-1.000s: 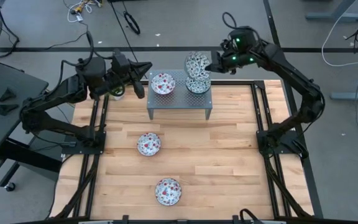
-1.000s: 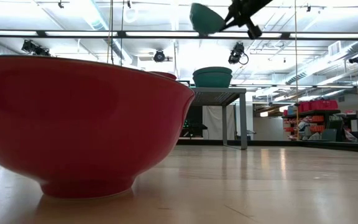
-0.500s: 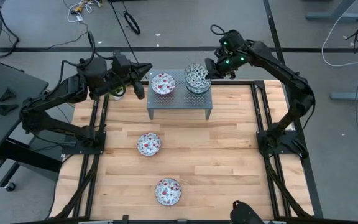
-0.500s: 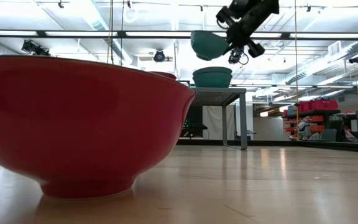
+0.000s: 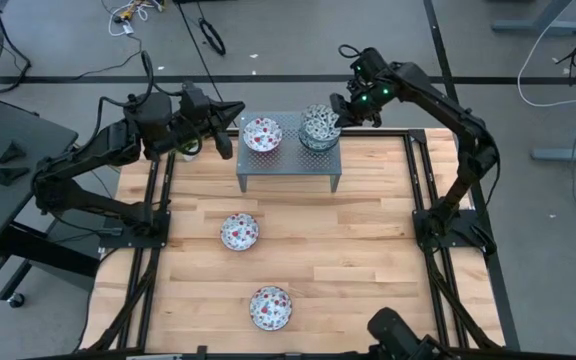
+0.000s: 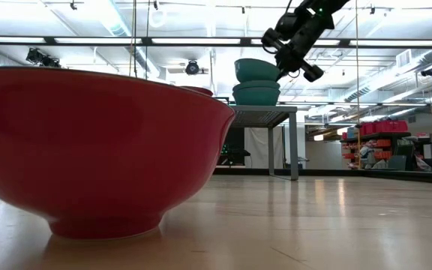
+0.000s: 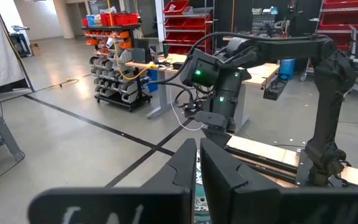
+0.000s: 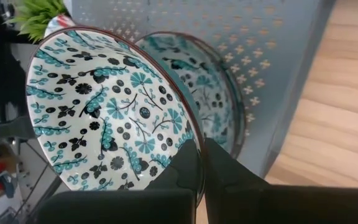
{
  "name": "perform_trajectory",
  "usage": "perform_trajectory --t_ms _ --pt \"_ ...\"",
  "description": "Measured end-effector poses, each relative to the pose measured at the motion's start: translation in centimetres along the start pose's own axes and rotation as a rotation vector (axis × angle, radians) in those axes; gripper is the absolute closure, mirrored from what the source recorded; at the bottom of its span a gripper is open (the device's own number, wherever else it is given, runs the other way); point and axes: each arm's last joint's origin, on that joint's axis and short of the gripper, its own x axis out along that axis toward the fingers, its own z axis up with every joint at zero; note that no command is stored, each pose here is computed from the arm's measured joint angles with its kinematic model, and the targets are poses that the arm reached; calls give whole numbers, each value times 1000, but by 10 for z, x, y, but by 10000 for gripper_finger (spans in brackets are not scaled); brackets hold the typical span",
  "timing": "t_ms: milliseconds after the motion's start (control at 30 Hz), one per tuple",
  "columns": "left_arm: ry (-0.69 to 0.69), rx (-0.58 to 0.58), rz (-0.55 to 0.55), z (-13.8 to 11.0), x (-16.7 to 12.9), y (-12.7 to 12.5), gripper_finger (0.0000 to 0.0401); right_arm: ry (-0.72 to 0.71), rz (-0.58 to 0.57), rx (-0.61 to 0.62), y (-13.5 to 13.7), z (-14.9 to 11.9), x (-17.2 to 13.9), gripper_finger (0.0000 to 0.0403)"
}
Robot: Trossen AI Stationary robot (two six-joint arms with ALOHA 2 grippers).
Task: Pick & Place Mini bowls
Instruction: Stack the top blue and white patterned bowl on top of the other blue and white patterned bowls on the shelf
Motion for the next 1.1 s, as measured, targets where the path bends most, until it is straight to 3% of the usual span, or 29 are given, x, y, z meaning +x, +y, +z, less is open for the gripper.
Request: perform_trajectory --t_ms 567,1100 --pt "5 -6 0 -1 2 -1 373 -19 -87 1 -5 -1 0 402" --pt "4 -24 0 -1 2 -1 373 -22 -41 -20 5 -2 10 402"
